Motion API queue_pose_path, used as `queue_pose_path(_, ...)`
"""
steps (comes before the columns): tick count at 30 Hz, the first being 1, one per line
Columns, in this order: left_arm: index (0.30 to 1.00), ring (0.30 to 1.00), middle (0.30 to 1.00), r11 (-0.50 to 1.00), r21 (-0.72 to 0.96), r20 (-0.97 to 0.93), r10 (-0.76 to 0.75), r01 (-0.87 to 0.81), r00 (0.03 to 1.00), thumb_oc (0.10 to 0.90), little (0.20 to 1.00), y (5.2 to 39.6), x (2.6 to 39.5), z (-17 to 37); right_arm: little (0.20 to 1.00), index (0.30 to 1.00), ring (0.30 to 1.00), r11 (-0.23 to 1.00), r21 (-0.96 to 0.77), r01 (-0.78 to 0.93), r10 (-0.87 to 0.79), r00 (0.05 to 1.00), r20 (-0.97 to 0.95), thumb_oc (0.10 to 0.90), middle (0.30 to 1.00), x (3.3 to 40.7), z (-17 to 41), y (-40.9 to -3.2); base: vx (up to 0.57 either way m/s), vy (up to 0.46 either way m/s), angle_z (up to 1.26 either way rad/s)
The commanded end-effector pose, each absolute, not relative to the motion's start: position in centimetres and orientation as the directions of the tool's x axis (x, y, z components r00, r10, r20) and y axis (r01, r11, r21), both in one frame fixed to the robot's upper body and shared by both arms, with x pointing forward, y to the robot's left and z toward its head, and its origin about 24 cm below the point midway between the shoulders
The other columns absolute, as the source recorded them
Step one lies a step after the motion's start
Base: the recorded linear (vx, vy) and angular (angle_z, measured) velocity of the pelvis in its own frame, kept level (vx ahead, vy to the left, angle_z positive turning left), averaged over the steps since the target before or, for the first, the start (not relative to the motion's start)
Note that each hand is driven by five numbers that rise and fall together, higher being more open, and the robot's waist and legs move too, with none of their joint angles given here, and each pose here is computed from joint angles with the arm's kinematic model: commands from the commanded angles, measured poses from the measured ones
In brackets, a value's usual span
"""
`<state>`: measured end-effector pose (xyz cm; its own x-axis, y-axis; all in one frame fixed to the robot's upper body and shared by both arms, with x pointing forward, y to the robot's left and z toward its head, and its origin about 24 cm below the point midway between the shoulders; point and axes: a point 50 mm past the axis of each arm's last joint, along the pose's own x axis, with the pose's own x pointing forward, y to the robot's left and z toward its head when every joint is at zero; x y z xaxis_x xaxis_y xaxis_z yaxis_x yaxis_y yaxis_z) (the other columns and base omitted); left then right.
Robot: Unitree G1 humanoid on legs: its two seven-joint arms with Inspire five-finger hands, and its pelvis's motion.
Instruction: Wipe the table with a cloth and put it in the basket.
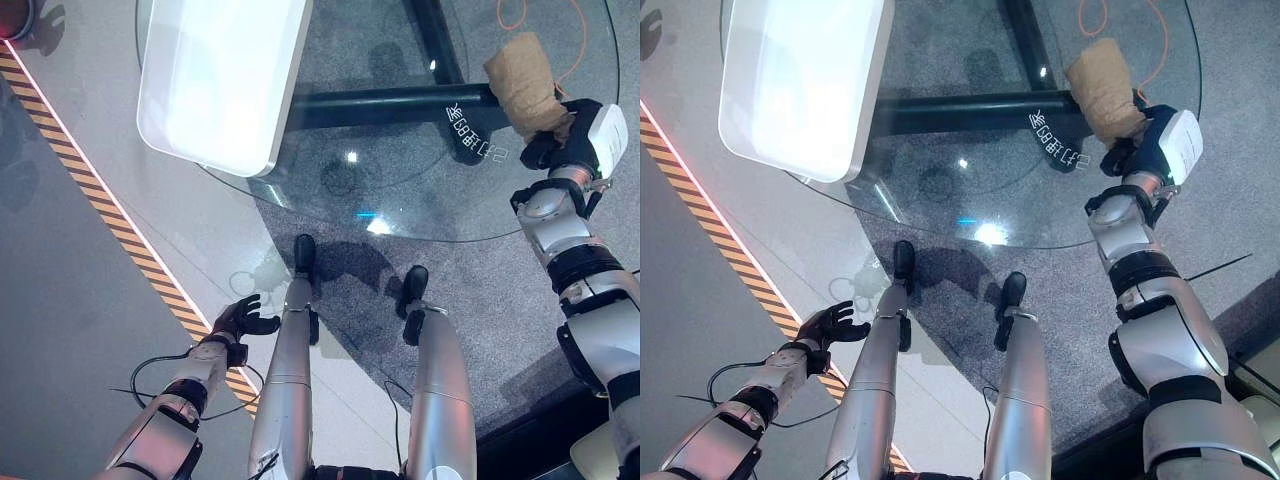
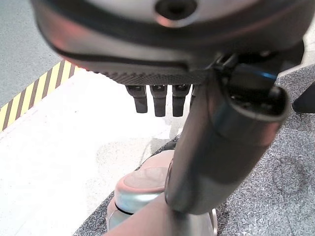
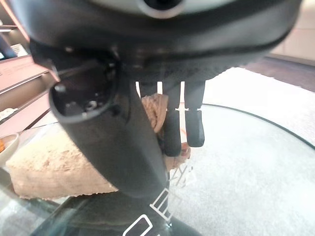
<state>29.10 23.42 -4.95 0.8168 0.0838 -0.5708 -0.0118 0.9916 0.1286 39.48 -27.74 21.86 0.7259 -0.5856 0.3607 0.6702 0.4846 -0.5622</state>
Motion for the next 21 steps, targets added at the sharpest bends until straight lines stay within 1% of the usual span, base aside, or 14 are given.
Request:
queue_pose_path(1,0.9,0.9,0.9,0.993,0.119,-0.627,0.066,0.011,0.776,0.8,0.9,22.4,26.8,-7.3,0.2,0.3,0.3,0.522,-0.612,0.594,-0.307,0.8,0.515,0.1,0.3,40.5,26.2,-22.5,0.0,0.0,0.0)
queue_pose_path(11,0.9,0.9,0.9,0.993,0.115,-0.624,0.061,0.015,0.779,0.8,0.9,21.6,26.6,-7.6,0.2,0.3,0.3,0.546,-0.664,0.51,-0.134,0.836,0.532,0.1,0.3,40.5,26.4,-18.5,0.0,0.0,0.0)
queue_pose_path(17,0.9,0.9,0.9,0.993,0.116,-0.623,0.059,0.018,0.78,0.8,0.9,21.6,26.7,-7.5,0.2,0.3,0.3,0.523,-0.716,0.462,-0.012,0.844,0.536,0.1,0.3,40.2,26.5,-16.5,0.0,0.0,0.0)
queue_pose_path(21,0.9,0.9,0.9,0.993,0.114,-0.621,0.055,0.021,0.782,0.8,0.9,21.5,26.8,-7.5,0.2,0.3,0.3,0.508,-0.758,0.408,0.054,0.864,0.501,0.1,0.3,40.2,25.9,-15.5,0.0,0.0,0.0)
